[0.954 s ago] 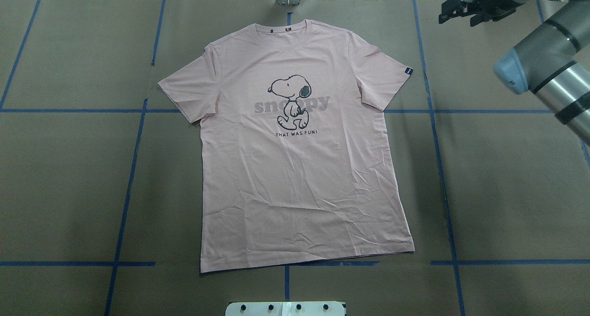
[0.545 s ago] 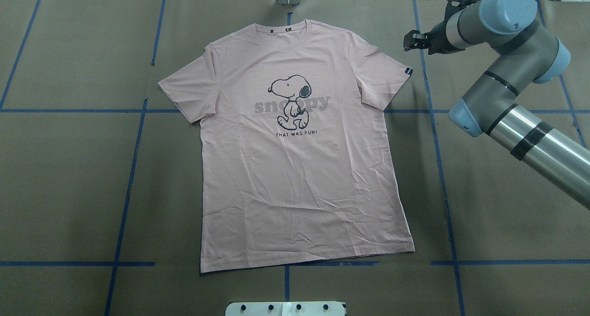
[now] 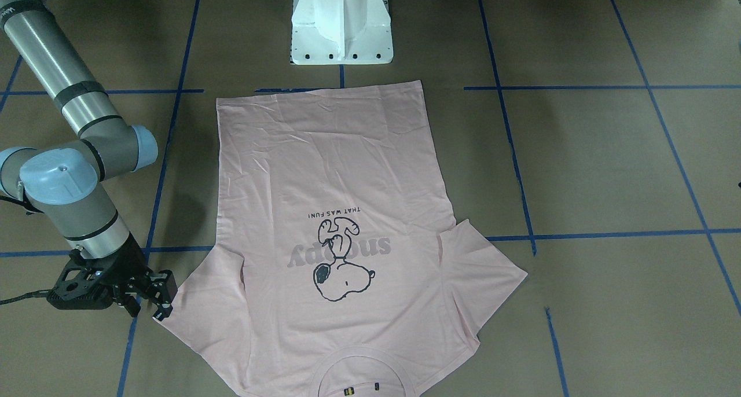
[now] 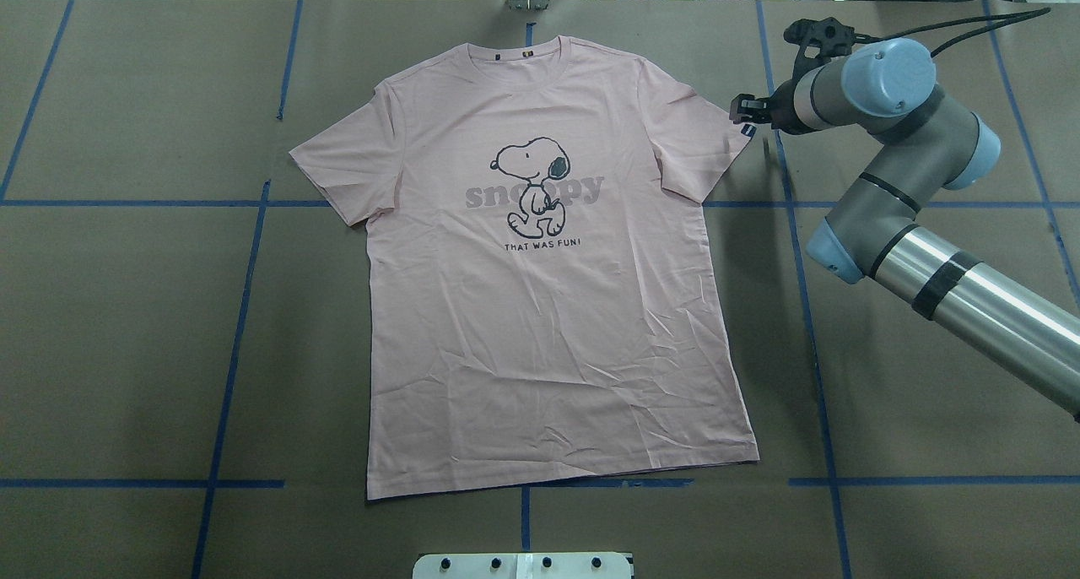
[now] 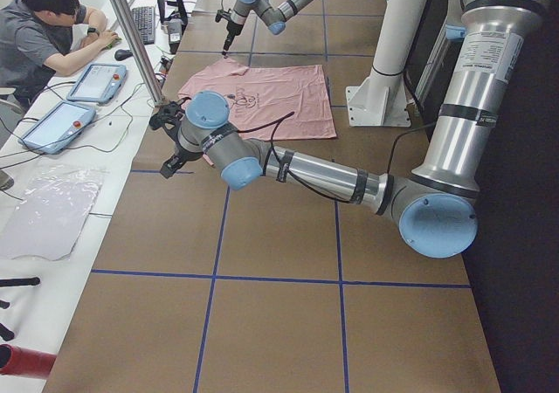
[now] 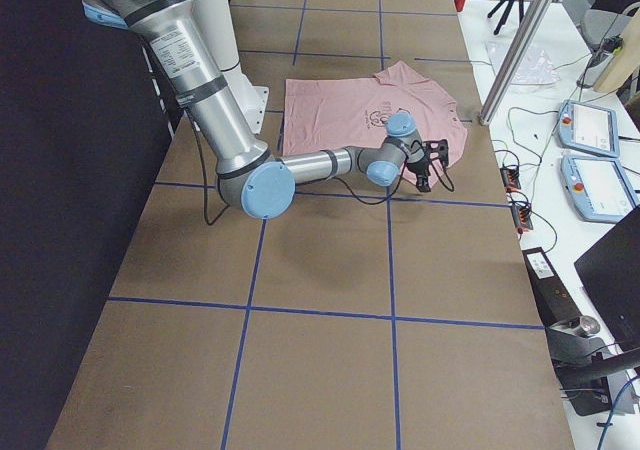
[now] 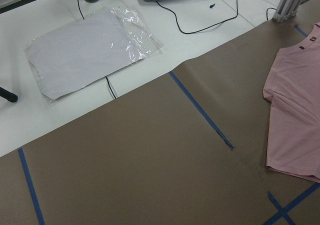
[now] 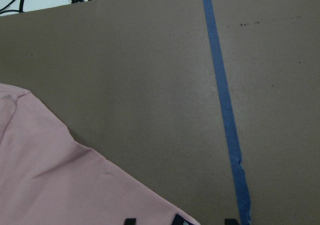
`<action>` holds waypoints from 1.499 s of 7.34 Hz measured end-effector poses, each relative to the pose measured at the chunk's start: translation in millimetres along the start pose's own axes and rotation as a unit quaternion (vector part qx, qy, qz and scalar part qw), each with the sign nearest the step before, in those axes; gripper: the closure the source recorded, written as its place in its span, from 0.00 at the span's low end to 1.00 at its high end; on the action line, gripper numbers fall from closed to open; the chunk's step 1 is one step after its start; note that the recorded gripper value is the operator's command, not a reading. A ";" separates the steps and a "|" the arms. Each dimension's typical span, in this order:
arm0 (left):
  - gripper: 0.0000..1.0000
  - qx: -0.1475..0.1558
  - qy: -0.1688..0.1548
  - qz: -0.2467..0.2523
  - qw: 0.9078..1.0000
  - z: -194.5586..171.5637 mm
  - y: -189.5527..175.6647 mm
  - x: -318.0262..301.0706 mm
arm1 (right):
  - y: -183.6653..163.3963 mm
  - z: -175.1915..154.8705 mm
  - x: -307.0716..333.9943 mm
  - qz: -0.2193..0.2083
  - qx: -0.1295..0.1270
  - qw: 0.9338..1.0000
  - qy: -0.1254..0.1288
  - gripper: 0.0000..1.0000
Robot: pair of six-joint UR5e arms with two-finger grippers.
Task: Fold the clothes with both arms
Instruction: 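Move the right gripper down to the shirt's sleeve nearest it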
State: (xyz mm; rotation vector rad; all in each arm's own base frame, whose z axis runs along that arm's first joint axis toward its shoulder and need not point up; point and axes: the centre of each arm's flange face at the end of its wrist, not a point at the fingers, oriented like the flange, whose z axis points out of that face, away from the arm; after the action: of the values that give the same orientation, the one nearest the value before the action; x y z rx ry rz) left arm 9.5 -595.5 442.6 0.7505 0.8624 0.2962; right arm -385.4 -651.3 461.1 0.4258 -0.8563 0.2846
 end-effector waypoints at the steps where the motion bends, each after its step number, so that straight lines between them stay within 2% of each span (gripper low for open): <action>1: 0.00 0.000 0.000 0.000 1.000 0.0 0.0 0.1 | 2.0 5.3 -2.0 -0.001 0.000 1.000 0.004 0.39; 6: 0.00 0.001 0.001 0.001 1.000 0.2 0.0 0.6 | -0.9 20.9 -6.1 -0.006 0.002 1.000 0.022 0.44; 9: 0.00 0.000 0.000 0.001 1.000 0.2 0.7 0.2 | 0.7 19.7 -6.1 -0.012 0.003 1.000 0.021 0.45; 10: 0.00 0.000 0.000 0.001 1.000 0.4 0.8 0.3 | 1.9 19.3 -7.6 -0.013 0.003 1.000 0.020 0.47; 11: 0.00 0.000 0.001 0.001 1.000 0.7 0.9 0.4 | 3.8 19.8 -8.9 -0.013 0.002 1.000 0.019 0.59</action>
State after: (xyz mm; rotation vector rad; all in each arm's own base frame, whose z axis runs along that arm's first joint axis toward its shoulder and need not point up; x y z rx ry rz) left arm 10.3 -594.9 443.3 0.7510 0.8631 0.2981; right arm -405.7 -658.0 466.6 0.4340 -0.8117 0.2697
